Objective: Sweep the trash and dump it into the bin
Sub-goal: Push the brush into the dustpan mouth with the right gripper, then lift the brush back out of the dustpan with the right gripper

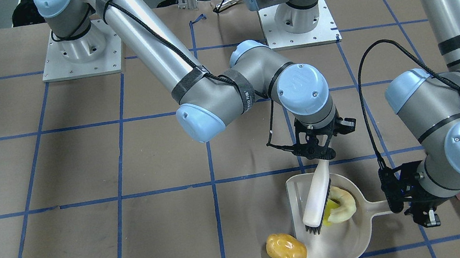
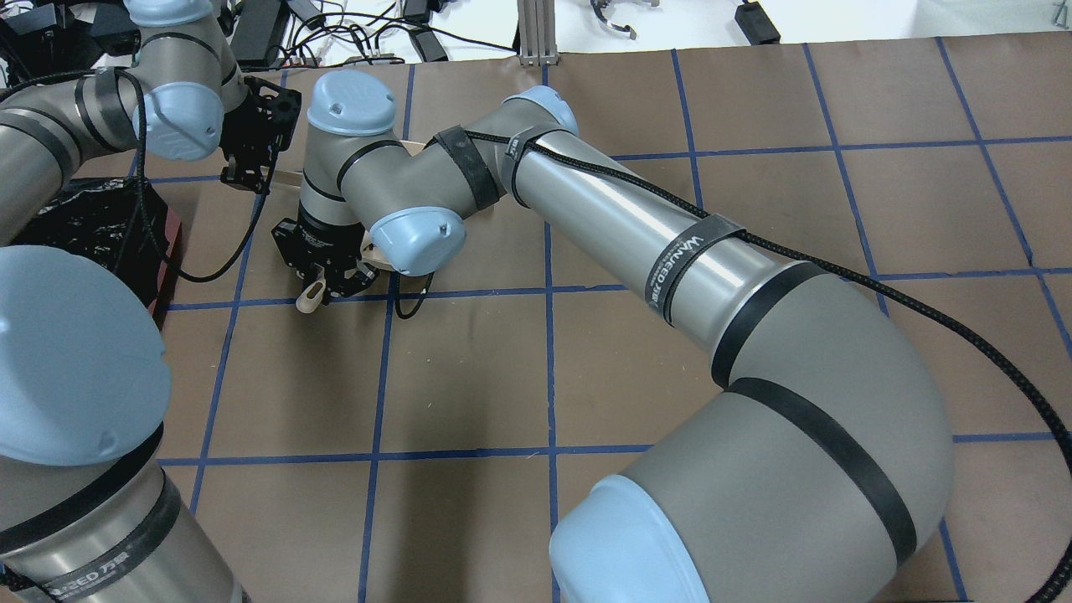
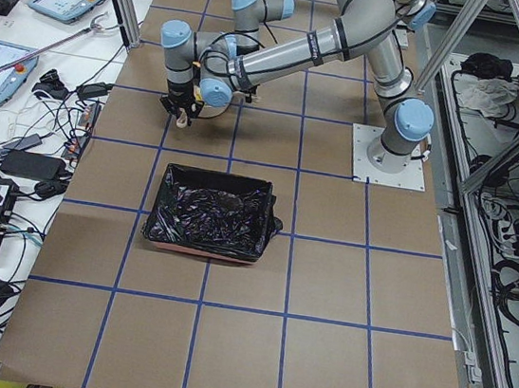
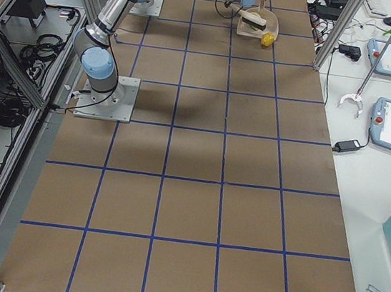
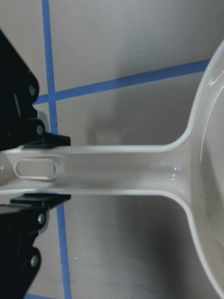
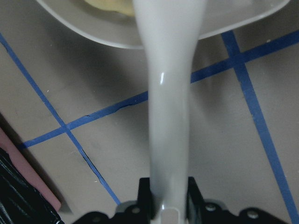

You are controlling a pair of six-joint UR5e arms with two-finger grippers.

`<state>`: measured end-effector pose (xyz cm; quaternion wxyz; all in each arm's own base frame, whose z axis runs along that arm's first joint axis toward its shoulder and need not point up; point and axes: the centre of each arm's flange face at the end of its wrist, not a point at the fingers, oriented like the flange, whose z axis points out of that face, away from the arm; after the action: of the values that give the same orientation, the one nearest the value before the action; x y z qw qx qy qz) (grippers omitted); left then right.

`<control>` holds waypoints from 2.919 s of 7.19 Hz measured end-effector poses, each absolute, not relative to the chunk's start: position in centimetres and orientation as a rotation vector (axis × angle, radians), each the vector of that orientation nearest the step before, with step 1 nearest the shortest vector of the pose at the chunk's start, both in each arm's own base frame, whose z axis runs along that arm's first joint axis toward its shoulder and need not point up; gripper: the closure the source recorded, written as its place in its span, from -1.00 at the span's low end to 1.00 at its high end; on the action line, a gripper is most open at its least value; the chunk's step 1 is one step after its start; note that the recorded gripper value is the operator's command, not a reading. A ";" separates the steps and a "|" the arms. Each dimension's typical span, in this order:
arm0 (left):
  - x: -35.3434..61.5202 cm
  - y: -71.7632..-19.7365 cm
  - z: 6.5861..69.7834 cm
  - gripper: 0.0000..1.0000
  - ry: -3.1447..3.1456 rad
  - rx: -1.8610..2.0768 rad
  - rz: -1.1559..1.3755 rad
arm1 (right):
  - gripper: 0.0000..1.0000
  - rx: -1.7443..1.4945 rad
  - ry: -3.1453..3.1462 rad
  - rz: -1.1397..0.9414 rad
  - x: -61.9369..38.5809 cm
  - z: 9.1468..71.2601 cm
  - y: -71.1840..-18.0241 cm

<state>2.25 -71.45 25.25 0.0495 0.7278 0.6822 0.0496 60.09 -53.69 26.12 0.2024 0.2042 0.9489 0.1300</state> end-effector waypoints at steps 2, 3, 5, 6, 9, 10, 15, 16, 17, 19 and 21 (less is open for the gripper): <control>2.3 -71.4 25.2 0.58 2.078 2.217 0.152 | 1.00 0.548 2.641 0.360 60.3 27.7 -53.2; 2.3 -71.4 25.3 0.58 2.076 2.216 0.153 | 1.00 0.540 2.673 0.355 59.9 28.1 -53.0; 2.3 -71.4 25.4 0.58 2.075 2.215 0.153 | 1.00 0.534 2.789 0.355 57.7 29.0 -52.9; 2.3 -71.4 25.5 0.58 2.075 2.214 0.152 | 1.00 0.531 2.854 0.355 56.3 29.2 -53.2; 2.3 -71.4 25.5 0.57 2.075 2.213 0.153 | 1.00 0.458 3.025 0.404 50.2 29.6 -55.4; 2.3 -71.4 25.5 0.57 2.075 2.213 0.153 | 1.00 0.395 3.077 0.435 48.2 29.3 -56.3; 1.2 -71.3 25.8 0.57 2.042 2.212 0.188 | 1.00 -0.039 3.260 0.611 43.7 26.8 -59.7; 1.1 -71.3 25.8 0.57 2.040 2.212 0.190 | 1.00 -0.083 3.273 0.627 43.1 26.5 -60.6; 1.1 -71.3 25.8 0.57 2.039 2.212 0.190 | 1.00 -0.125 3.283 0.633 42.5 26.3 -61.3; 1.1 -71.3 25.8 0.57 2.040 2.212 0.191 | 1.00 -0.177 3.294 0.638 41.8 25.9 -62.0; 1.1 -71.3 25.8 0.57 2.041 2.211 0.191 | 1.00 -0.181 3.287 0.648 41.8 25.4 -62.2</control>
<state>1.14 -71.34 25.80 0.0632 0.7319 0.6755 0.0633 41.84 -62.17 25.42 -0.1067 -0.0535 0.9741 0.1920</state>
